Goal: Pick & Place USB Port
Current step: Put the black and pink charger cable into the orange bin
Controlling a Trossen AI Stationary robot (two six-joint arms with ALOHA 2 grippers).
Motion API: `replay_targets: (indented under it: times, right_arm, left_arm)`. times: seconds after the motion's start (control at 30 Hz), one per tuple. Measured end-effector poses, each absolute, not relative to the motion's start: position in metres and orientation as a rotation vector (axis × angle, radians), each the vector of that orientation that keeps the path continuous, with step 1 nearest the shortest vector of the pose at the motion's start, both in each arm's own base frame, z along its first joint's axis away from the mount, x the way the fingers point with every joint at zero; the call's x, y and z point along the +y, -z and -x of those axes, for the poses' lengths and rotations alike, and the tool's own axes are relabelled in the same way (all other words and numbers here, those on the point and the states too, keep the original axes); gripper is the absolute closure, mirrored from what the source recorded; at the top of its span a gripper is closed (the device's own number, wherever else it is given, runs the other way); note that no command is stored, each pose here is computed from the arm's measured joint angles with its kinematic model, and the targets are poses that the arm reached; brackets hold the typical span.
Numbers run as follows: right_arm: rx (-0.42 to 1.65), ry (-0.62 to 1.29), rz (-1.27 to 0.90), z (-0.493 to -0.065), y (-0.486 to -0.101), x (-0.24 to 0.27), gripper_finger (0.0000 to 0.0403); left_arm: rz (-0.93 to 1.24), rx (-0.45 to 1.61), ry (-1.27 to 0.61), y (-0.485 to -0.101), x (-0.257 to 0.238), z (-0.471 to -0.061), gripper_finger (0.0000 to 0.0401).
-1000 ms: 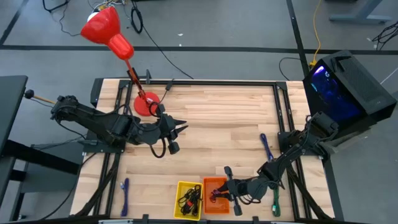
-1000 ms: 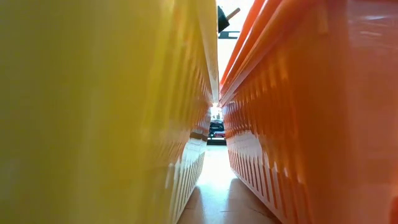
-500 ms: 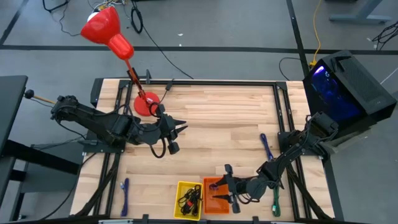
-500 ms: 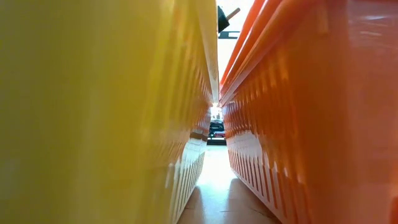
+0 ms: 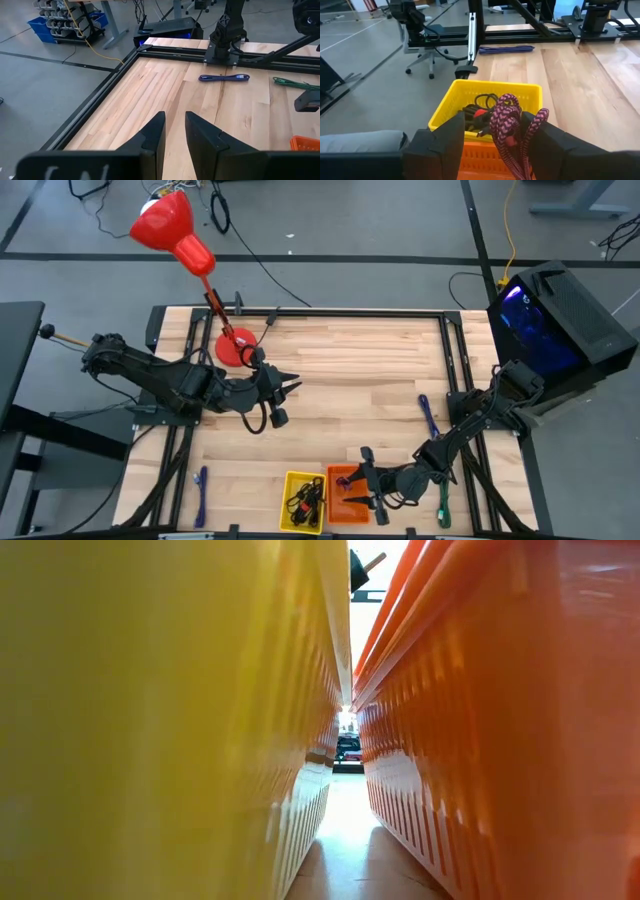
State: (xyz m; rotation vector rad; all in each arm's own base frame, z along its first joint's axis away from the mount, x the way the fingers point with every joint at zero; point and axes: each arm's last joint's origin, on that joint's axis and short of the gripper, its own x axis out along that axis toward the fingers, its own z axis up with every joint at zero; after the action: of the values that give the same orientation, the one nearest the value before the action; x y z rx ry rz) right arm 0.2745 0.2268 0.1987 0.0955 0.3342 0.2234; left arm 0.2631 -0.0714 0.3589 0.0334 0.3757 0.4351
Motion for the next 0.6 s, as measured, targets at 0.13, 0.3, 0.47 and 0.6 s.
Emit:
replay_targets:
  times: [0.13,0.3,0.47,0.6]
  right_arm:
    - [0.308,-0.251,-0.112,-0.2749,-0.2022,0.2283,0.0206]
    - [0.324,-0.291,-0.1,-0.2716,-0.2068,0.2277,0.0206]
    - [0.356,-0.252,-0.071,-0.2704,-0.204,0.2252,0.0206]
    - [0.363,-0.238,-0.067,-0.2703,-0.203,0.2244,0.0206]
  left_arm:
    - [-0.034,0.376,-0.435,-0.3589,-0.0714,-0.2631,0.0323]
    - [-0.034,0.376,-0.435,-0.3589,-0.0713,-0.2631,0.0323]
    - [-0.034,0.377,-0.435,-0.3588,-0.0713,-0.2632,0.0323]
    - [-0.034,0.376,-0.435,-0.3588,-0.0713,-0.2632,0.0323]
